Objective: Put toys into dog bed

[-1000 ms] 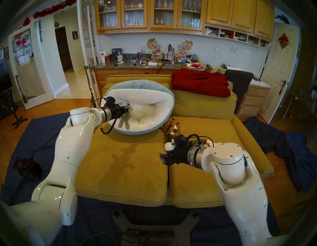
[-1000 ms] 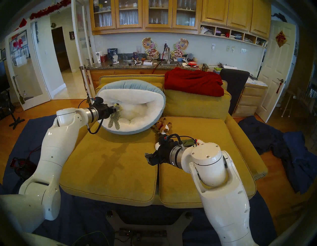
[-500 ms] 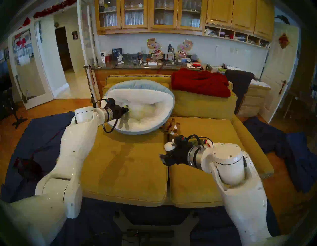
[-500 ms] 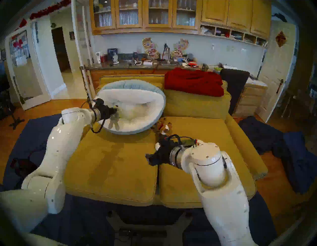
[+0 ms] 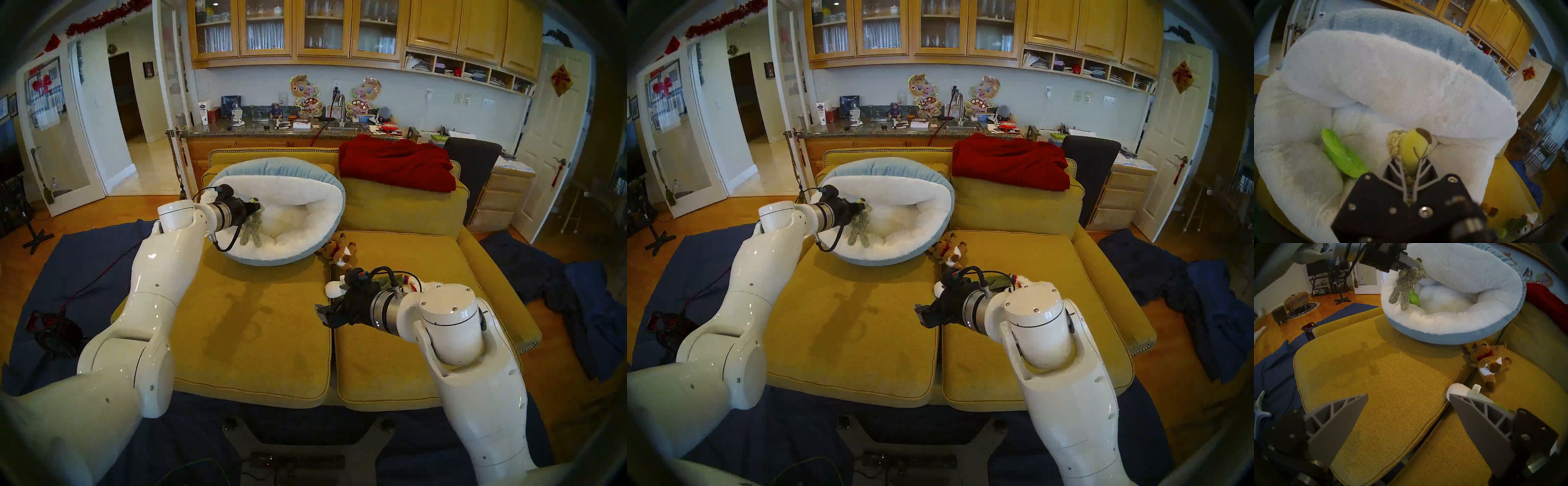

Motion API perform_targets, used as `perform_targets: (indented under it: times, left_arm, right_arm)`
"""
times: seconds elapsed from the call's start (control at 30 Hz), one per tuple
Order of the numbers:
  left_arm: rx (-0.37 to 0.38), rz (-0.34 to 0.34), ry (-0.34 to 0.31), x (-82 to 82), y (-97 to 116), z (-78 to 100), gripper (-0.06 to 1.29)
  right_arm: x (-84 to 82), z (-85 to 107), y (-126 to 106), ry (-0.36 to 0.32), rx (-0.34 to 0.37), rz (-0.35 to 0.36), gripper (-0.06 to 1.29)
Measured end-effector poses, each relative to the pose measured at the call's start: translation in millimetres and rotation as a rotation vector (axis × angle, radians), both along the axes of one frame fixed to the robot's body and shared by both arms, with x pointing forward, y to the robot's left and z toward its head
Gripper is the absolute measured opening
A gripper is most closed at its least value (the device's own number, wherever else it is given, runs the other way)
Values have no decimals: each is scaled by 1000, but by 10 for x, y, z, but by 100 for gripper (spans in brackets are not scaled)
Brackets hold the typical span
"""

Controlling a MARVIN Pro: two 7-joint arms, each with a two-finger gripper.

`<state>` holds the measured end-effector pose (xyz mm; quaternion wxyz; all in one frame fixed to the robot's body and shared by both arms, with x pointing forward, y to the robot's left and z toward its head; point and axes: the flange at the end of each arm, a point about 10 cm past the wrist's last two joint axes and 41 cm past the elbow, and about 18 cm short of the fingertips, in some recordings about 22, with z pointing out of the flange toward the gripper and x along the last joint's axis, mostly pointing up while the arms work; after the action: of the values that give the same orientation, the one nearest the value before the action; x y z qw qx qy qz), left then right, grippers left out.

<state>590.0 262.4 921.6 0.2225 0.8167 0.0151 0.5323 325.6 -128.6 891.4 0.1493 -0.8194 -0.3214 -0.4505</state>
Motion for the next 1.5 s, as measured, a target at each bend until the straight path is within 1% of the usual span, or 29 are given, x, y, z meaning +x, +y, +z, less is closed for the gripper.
perform_targets:
  times: [0.23, 0.8, 0.97, 1.27, 1.5]
  left_arm:
    - [-12, 19, 14, 96, -93, 3, -1]
    - [-28, 62, 71, 283, -321, -95, -1]
    - [-27, 72, 75, 333, -384, -79, -1]
    - [-26, 94, 74, 408, -430, -31, -1]
    - [-26, 108, 85, 449, -444, -50, 0]
  right_arm:
    - [4, -11, 0, 3, 2, -3, 123]
    - [13, -33, -1, 8, 5, -10, 123]
    - [15, -36, 0, 9, 7, -11, 123]
    - [18, -38, 1, 9, 9, -14, 123]
    - [19, -37, 2, 9, 12, -16, 123]
